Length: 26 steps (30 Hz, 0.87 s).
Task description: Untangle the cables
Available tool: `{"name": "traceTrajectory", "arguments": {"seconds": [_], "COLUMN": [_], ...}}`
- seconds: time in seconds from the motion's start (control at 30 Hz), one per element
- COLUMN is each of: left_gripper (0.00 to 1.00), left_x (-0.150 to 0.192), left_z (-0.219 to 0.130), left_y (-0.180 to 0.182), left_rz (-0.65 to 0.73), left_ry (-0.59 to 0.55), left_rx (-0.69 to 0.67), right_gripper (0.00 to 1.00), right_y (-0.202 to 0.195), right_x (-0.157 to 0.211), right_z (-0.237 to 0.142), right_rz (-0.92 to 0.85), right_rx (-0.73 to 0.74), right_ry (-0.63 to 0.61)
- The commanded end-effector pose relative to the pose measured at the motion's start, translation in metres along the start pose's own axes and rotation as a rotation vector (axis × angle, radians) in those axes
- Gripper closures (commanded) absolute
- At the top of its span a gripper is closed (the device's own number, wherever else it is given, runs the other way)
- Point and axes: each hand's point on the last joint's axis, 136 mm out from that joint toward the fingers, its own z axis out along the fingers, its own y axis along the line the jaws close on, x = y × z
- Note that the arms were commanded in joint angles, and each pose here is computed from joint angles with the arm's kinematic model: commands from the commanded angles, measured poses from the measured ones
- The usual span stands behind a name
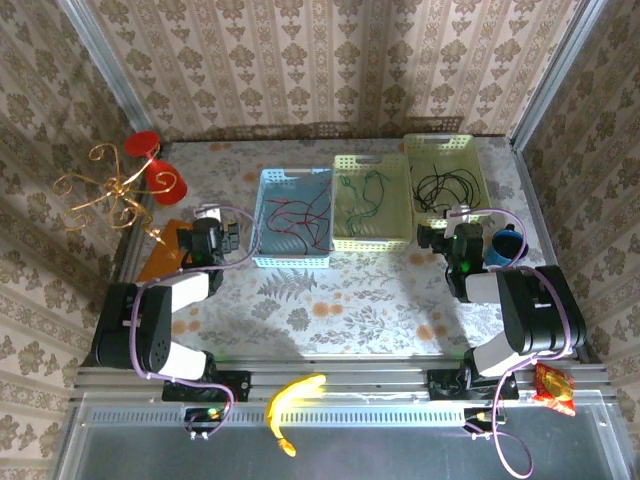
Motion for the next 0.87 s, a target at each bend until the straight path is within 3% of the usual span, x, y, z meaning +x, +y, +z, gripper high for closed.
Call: {"name": "traceTrajectory", "arguments": {"seconds": [0.0,0.13,0.23,0.3,0.83], "left_gripper": [0.0,0.0,0.0,0.0,0.0], "left_x": [-0.011,-0.003,0.007,0.003,0.004], "left_z": [-0.004,0.0,0.014,0.013,0.014], "left_y": [0.003,0.025,0.009,0.013,0.012], "left_rz": [-0.019,-0.074,-0.037,-0.033,-0.038], "left_ry": [-0.076,-0.205,-0.114,-0.161,-0.147], "left_rx": [0.066,0.01,0.062,0.038,0.053], "right_gripper": [0.0,0.0,0.0,0.0,0.0], "right_y": [0.002,0.002,0.003,0.003,0.002], "right_x": [-0.01,-0.01,-0.011,-0.01,-0.01], "right_z": [0.002,0.002,0.002,0.002,0.003], "right_rz": [0.017,0.017,0.017,0.017,0.023], "right_rx": [-0.012,-0.013,-0.014,-0.014,-0.026], "right_ry": [-0.026,-0.026,-0.028,-0.025,-0.022]}}
